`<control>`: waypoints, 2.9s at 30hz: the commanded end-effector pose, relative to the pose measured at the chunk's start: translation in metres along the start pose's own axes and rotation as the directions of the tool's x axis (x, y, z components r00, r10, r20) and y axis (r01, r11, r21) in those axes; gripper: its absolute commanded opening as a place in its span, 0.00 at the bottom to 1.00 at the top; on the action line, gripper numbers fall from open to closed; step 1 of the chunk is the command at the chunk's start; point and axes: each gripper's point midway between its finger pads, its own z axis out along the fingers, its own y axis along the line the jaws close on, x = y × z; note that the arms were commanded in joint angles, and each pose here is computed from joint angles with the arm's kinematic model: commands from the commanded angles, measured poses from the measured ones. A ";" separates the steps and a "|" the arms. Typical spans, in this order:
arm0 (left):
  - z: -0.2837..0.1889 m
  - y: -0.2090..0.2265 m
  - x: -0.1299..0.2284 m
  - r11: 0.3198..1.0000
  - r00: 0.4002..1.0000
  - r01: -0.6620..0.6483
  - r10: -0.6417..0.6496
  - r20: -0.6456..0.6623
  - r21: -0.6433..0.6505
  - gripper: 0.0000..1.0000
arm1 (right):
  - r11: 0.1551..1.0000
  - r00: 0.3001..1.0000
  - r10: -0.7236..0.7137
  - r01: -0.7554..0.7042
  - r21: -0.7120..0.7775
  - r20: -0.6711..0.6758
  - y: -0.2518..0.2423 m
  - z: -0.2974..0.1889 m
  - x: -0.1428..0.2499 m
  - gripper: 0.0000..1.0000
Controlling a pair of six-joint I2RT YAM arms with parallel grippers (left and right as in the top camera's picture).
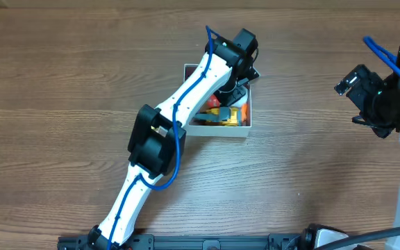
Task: Pack container
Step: 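Carry the red ball with the left gripper into the box, release, then move the left gripper to the yellow rattle drum and grasp it, then carry the rattle drum with the left gripper into the box, release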
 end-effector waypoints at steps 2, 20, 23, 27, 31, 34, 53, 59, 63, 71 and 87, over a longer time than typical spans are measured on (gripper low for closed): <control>-0.030 0.020 -0.001 0.994 0.998 0.063 -0.060 0.038 -0.087 0.04 | 1.000 0.999 -0.003 0.004 -0.001 0.034 -0.001 -0.008 -0.005 1.00; -0.244 0.068 0.192 0.821 0.821 0.568 -0.557 0.129 -0.067 0.75 | 1.000 0.999 -0.030 0.030 -0.005 0.041 0.001 -0.008 -0.007 1.00; -0.200 0.061 0.242 0.747 0.748 0.660 -0.663 -0.019 -0.073 0.76 | 1.000 0.999 -0.030 0.030 -0.006 0.041 0.001 -0.008 -0.007 1.00; -0.101 0.055 0.239 0.742 0.743 0.669 -0.667 -0.065 0.042 0.73 | 1.000 0.999 -0.030 0.030 -0.006 0.042 0.001 -0.008 -0.007 1.00; -0.031 0.045 0.247 0.637 0.641 0.768 -0.762 -0.096 0.071 0.43 | 1.000 0.999 -0.029 0.030 -0.005 0.040 0.001 -0.008 -0.006 1.00; -0.015 0.048 0.245 0.620 0.624 0.781 -0.779 -0.058 0.073 0.45 | 1.000 0.999 -0.029 0.029 -0.005 0.039 0.001 -0.008 -0.006 1.00; 0.047 0.058 0.257 0.670 0.670 0.742 -0.741 -0.035 0.010 0.17 | 1.000 0.999 -0.029 0.029 -0.006 0.020 0.000 -0.008 -0.002 1.00; -0.039 0.086 0.211 0.722 0.723 0.691 -0.691 -0.003 0.033 0.04 | 1.000 0.999 -0.028 0.028 -0.004 0.017 0.000 -0.008 -0.001 1.00; -0.126 0.085 0.141 0.832 0.815 0.544 -0.554 0.168 0.106 0.04 | 1.000 0.999 -0.028 0.028 -0.005 0.018 0.000 -0.008 -0.002 1.00; -0.112 -0.004 0.012 0.995 0.937 0.100 -0.089 0.338 -0.018 0.04 | 1.000 0.999 -0.028 0.029 -0.003 0.015 -0.001 -0.008 -0.001 1.00; -0.046 0.006 0.028 0.964 0.957 0.258 -0.246 0.154 -0.060 1.00 | 1.000 1.000 -0.029 0.029 0.002 0.010 -0.002 -0.008 0.000 1.00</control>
